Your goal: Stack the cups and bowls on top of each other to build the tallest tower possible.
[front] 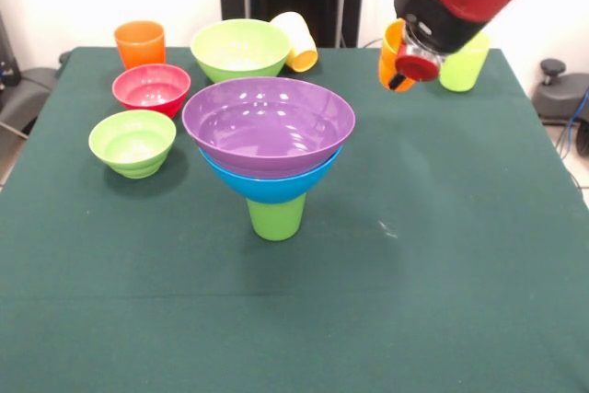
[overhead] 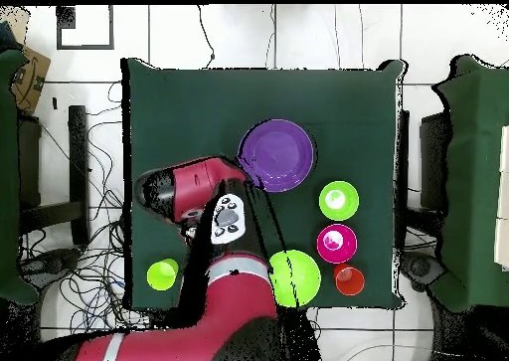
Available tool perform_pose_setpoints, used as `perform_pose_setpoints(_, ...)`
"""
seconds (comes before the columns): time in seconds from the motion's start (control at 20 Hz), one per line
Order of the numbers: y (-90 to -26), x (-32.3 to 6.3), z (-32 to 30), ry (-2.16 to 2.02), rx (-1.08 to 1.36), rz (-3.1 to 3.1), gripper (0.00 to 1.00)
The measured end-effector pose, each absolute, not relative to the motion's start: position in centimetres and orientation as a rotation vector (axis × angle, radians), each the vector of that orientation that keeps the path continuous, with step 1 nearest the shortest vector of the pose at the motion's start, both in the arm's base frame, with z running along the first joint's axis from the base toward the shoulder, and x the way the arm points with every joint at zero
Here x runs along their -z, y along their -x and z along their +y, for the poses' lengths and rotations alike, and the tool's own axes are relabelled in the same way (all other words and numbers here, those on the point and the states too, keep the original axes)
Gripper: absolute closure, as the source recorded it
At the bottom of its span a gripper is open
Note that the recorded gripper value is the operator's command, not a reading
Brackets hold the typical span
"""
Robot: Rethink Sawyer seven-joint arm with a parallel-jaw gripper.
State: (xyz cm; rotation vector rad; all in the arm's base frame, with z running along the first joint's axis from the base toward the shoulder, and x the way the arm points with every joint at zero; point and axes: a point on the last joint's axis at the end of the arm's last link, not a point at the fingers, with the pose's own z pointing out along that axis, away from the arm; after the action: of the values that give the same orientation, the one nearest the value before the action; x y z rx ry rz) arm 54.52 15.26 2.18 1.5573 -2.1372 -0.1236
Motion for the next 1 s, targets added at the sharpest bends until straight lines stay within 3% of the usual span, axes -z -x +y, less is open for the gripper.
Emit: perform_pose_setpoints(1.0, -66.8, -14.8, 5.0, -1.418, -0.031, -2.446, 1.0)
